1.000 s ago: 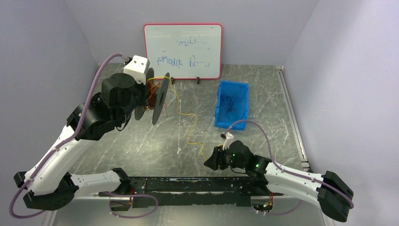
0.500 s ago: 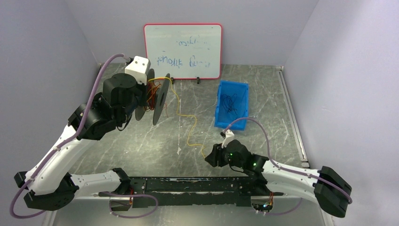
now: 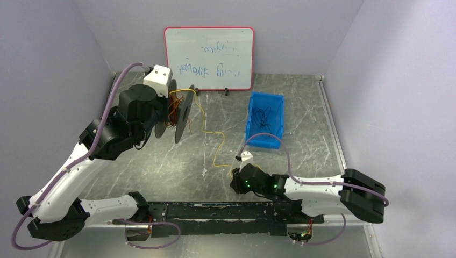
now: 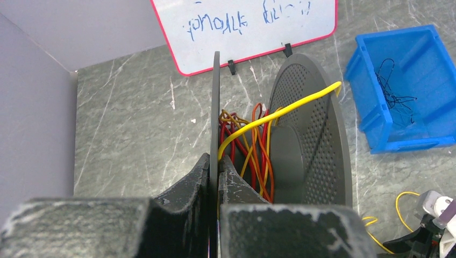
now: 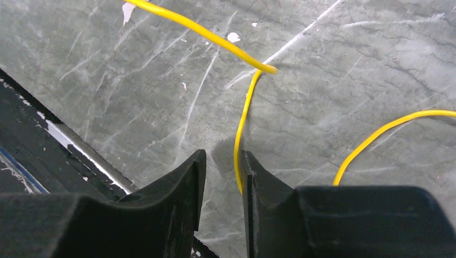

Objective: Wrap the cables

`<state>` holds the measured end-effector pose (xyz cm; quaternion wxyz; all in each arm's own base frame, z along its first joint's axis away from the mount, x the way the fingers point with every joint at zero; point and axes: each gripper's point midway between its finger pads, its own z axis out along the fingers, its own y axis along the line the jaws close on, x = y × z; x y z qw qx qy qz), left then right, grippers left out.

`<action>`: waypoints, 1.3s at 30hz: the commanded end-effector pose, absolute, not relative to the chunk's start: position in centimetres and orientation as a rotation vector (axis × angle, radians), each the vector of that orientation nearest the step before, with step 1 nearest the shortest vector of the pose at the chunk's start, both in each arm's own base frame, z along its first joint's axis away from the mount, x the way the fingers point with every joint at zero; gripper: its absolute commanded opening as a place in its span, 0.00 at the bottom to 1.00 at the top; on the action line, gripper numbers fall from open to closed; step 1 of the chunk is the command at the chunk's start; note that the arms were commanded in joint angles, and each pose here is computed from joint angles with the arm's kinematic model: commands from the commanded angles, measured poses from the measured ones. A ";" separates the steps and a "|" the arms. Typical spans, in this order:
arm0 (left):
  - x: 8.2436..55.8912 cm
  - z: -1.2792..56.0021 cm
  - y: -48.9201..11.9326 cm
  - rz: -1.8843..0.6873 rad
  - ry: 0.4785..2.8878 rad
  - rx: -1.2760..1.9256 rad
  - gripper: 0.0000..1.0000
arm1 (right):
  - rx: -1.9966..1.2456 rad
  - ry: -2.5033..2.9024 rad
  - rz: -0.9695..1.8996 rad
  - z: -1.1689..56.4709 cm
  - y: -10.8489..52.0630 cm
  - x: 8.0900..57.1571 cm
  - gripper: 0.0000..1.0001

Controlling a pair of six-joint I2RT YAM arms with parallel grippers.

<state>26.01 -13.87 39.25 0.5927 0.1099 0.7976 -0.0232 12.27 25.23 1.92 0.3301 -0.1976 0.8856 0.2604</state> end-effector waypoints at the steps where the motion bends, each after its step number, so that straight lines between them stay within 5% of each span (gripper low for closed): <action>1: 26.2 41.7 -13.7 -0.115 1.769 0.188 0.07 | -0.507 2.311 0.533 1.7 24.7 12.9 0.32; 9: 26.1 41.4 -13.7 -0.122 1.770 0.191 0.07 | -0.515 2.331 0.326 0.6 24.2 12.5 0.00; 30: 29.6 37.8 -15.4 -0.148 1.860 0.178 0.07 | -0.592 2.242 0.456 3.3 28.0 10.0 0.00; 39: 29.5 34.9 -16.8 -0.195 1.926 0.253 0.07 | -0.307 2.045 0.425 13.3 25.3 13.8 0.00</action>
